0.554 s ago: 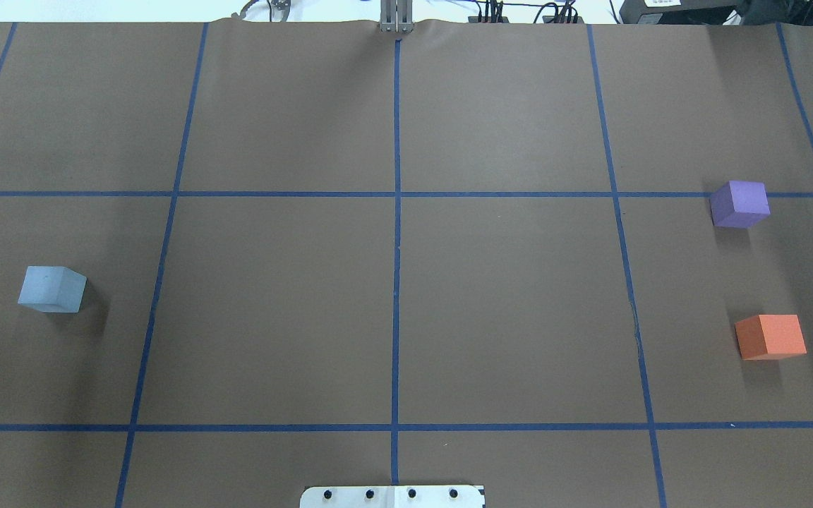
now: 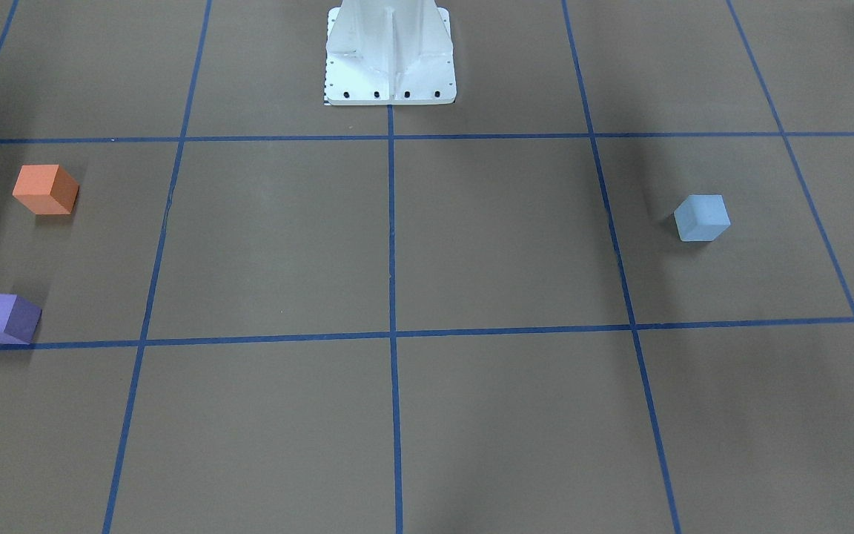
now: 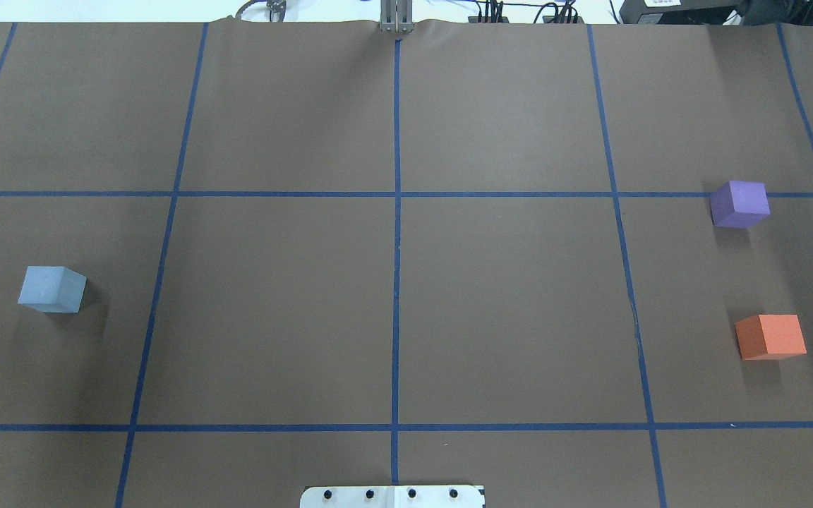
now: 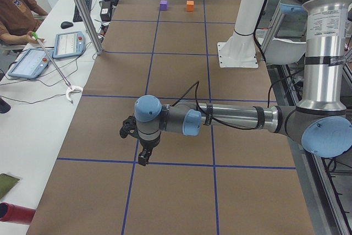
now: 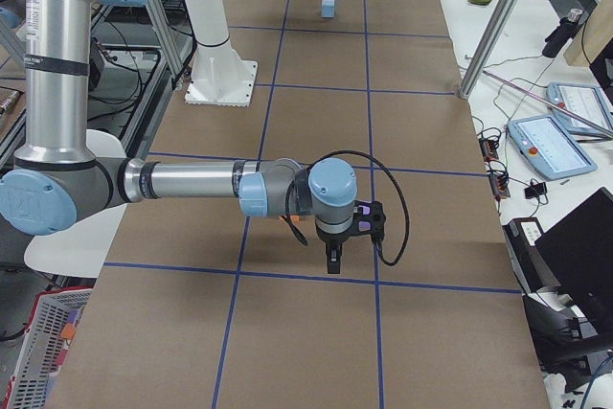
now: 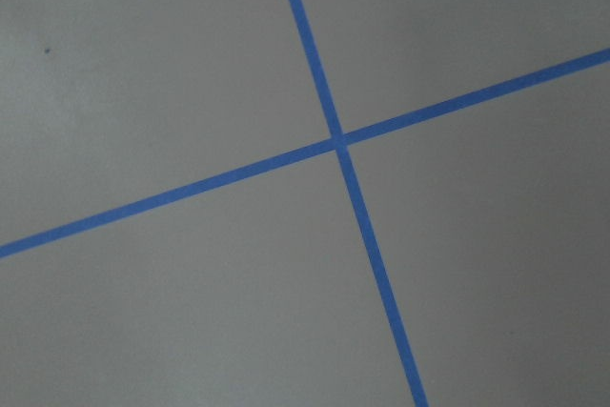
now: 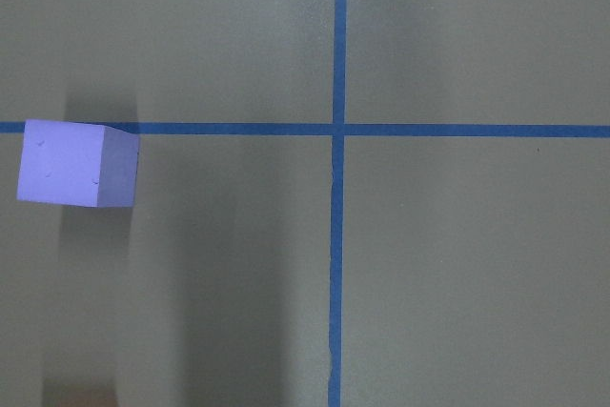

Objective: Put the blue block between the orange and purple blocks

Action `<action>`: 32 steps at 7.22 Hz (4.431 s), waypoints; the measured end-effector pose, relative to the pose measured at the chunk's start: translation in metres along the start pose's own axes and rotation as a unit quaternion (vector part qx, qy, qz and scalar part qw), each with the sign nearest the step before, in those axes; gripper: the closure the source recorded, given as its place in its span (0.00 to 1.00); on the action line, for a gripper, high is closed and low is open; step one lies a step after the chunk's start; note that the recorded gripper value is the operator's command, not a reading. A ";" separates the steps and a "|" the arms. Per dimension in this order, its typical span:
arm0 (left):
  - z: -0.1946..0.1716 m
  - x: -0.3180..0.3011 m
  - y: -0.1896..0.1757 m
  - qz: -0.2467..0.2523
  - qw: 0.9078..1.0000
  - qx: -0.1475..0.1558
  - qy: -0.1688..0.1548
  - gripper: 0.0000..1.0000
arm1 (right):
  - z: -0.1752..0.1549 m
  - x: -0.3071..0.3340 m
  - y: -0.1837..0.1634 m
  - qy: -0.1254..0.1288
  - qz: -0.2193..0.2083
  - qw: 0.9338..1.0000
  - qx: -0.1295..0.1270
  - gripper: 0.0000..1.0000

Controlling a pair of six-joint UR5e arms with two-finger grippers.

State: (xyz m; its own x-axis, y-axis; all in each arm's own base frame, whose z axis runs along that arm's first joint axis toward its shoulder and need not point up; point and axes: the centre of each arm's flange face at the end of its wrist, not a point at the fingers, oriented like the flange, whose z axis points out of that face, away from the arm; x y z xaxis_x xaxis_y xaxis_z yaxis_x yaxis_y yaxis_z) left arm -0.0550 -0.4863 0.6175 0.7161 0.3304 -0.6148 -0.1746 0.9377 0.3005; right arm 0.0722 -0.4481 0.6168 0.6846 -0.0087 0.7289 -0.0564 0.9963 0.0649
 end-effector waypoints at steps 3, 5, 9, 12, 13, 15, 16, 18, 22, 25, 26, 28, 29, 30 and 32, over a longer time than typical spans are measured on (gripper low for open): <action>-0.027 0.043 -0.023 0.011 0.999 0.031 0.008 0.00 | -0.001 -0.005 -0.004 0.001 -0.006 1.000 0.001 0.00; -0.016 0.099 -0.039 -0.066 0.996 0.031 0.042 0.00 | 0.007 -0.018 -0.010 0.004 -0.013 1.000 -0.007 0.00; 0.016 0.216 -0.042 -0.173 0.983 0.013 0.068 0.00 | 0.008 -0.052 -0.024 0.005 -0.007 1.000 -0.007 0.00; 0.075 0.263 -0.014 -0.182 0.983 0.015 0.030 0.00 | 0.014 -0.049 -0.024 0.004 -0.002 1.000 -0.011 0.00; 0.089 0.272 -0.011 -0.182 0.983 0.014 0.020 0.00 | 0.014 -0.049 -0.024 0.004 -0.002 1.000 -0.011 0.00; 0.113 0.277 -0.007 -0.177 0.984 0.009 0.017 0.00 | 0.013 -0.050 -0.026 0.002 -0.003 1.000 -0.010 0.00; 0.125 0.280 -0.008 -0.174 0.985 0.006 0.019 0.00 | 0.013 -0.051 -0.027 0.002 -0.003 1.000 -0.010 0.00; 0.139 0.284 -0.011 -0.169 0.985 0.002 0.022 0.00 | 0.013 -0.051 -0.027 0.001 -0.003 1.000 -0.010 0.00; 0.170 0.295 -0.010 -0.160 0.987 -0.022 0.016 1.00 | 0.012 -0.052 -0.027 0.000 -0.004 1.000 -0.009 0.00; 0.148 0.299 -0.001 -0.164 0.985 -0.034 0.030 1.00 | 0.006 -0.058 -0.027 -0.002 -0.009 1.000 -0.004 0.00; 0.122 0.304 -0.004 -0.174 0.983 -0.038 0.036 1.00 | 0.005 -0.059 -0.026 -0.003 -0.010 1.000 -0.003 0.00; 0.073 0.337 -0.032 -0.184 0.981 -0.035 0.041 1.00 | 0.005 -0.058 -0.022 -0.003 -0.009 1.000 -0.004 0.00; 0.055 0.364 -0.059 -0.186 0.981 -0.029 0.047 1.00 | 0.006 -0.057 -0.022 -0.003 -0.009 1.000 -0.004 0.00; 0.039 0.401 -0.100 -0.198 0.978 -0.021 0.055 1.00 | 0.007 -0.056 -0.021 -0.001 -0.008 1.000 -0.005 0.00; 0.021 0.509 -0.176 -0.210 0.975 -0.021 0.069 1.00 | 0.008 -0.055 -0.021 0.000 -0.006 1.000 -0.005 0.00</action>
State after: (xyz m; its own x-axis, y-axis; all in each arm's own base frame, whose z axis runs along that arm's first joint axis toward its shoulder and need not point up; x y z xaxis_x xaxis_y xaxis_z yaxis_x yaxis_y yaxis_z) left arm 0.3541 -0.4853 0.2672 0.6325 -0.0740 -0.7710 0.0845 0.9961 -0.0263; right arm 0.0304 -0.4693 0.5807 0.6849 -0.0204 0.7283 -0.0410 0.9969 0.0665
